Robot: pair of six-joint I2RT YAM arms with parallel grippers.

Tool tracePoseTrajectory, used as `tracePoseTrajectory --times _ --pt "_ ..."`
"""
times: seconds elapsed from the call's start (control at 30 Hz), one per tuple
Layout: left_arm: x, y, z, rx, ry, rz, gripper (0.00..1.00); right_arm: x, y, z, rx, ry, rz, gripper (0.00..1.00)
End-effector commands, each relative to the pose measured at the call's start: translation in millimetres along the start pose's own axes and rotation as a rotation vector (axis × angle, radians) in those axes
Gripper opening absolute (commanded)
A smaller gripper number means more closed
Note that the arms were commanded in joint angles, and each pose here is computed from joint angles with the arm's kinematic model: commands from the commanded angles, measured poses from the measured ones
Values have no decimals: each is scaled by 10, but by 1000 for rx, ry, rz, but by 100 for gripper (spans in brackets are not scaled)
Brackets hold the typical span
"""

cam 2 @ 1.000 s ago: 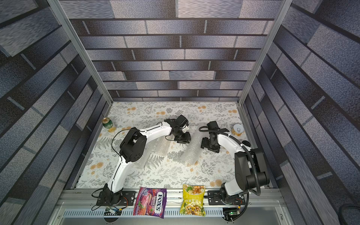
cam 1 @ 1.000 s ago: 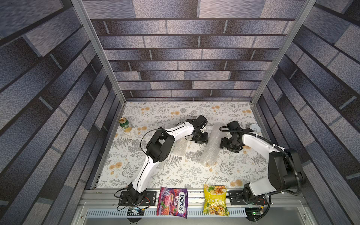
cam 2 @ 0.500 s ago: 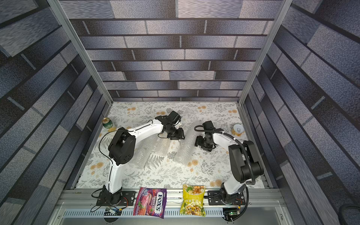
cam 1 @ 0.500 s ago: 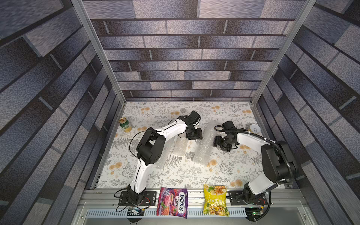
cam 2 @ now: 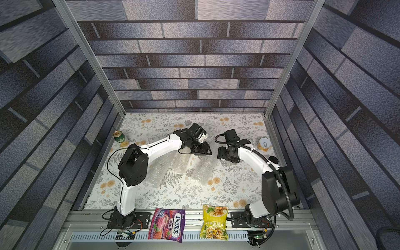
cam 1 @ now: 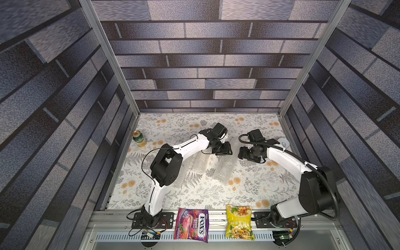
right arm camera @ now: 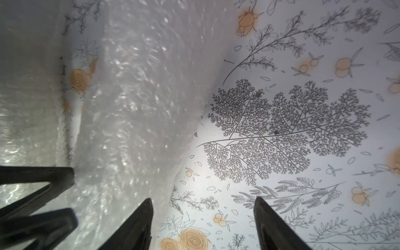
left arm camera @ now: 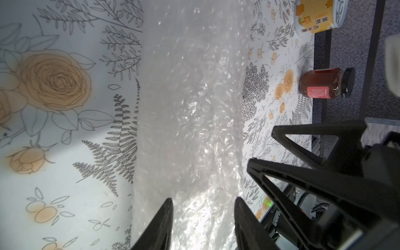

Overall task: Unwrap the vase from the bubble wrap
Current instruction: Unwrap the bubble wrap at the center of the board.

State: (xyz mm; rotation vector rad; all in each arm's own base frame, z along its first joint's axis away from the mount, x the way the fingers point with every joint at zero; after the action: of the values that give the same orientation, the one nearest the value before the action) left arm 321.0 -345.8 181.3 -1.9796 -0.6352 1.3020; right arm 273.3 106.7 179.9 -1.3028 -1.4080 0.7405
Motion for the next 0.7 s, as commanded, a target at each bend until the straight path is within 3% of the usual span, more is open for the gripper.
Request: tracePoseTrajectory --times 0.0,0.27,0.4,0.67 --pt "-104 -117 99 15 -6 36 47 -66 -105 135 20 21 -14 74" --pt "-154 -12 178 47 -10 92 36 103 -148 105 -3 95 -213 65" --pt "-144 42 217 70 -9 77 30 123 -55 72 16 107 -207 58" --pt "-120 18 256 96 29 -5 28 -1 91 199 55 121 -140 41"
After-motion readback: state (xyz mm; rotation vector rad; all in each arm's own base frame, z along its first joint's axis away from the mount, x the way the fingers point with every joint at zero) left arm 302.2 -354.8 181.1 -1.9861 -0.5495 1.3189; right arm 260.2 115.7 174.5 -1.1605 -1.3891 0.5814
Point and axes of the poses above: each gripper's point midway between its finger pads, its own y axis out along the fingers, its own x axis along the line the jaws close on, z = x × y, the point moved 9 cm from there along -y, back along the fingers, and after that the axes turned 4 degrees about y, right-handed, at the moved point
